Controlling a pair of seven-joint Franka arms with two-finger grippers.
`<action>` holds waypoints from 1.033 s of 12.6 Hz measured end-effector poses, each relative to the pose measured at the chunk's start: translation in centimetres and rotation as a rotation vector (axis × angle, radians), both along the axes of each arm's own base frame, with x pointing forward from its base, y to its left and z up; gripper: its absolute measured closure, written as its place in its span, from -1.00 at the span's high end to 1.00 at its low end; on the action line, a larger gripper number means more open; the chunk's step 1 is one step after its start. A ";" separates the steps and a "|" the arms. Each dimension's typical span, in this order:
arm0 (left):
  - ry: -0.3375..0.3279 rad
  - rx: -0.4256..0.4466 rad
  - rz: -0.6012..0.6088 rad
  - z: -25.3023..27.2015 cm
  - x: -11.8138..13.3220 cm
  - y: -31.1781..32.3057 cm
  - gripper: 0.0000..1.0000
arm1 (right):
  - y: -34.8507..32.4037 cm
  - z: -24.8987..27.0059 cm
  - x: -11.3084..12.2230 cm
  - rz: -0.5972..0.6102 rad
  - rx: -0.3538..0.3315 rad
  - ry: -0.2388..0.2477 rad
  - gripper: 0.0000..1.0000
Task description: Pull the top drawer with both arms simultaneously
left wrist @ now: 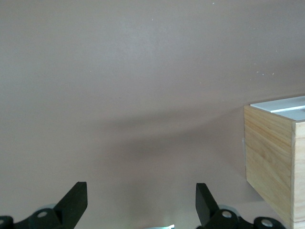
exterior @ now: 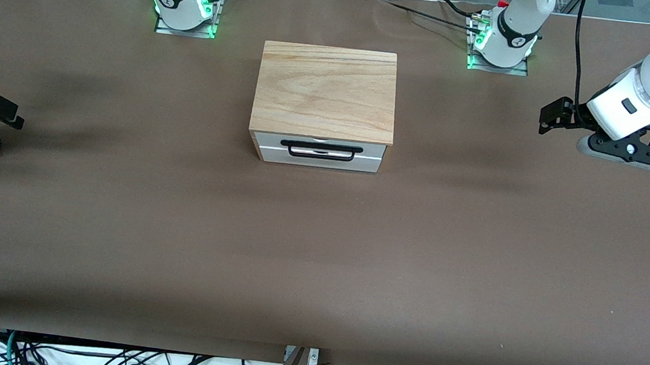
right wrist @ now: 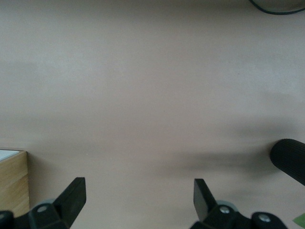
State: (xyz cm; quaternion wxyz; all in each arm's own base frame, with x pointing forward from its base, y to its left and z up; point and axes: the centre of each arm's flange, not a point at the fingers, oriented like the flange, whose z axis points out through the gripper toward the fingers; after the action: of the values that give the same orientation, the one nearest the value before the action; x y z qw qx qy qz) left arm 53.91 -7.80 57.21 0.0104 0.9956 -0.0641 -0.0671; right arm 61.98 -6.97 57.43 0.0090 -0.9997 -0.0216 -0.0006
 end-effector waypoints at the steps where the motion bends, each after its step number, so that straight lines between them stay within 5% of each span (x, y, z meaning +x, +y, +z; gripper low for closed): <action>1: 0.006 0.001 -0.002 -0.1 -0.1 -0.1 1.00 | 0.0 0.0 0.0 -0.001 0.000 0.000 1.00; 13: 0.035 0.001 -0.008 -0.8 0.1 -0.4 1.00 | -0.8 0.0 -0.1 -0.014 -0.001 0.000 1.00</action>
State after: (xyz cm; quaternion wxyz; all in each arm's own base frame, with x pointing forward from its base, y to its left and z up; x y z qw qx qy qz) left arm 53.97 -8.18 56.36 0.0109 0.9940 -0.0680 -0.0845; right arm 61.88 -7.79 57.45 0.0085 -0.9999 -0.0147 -0.0008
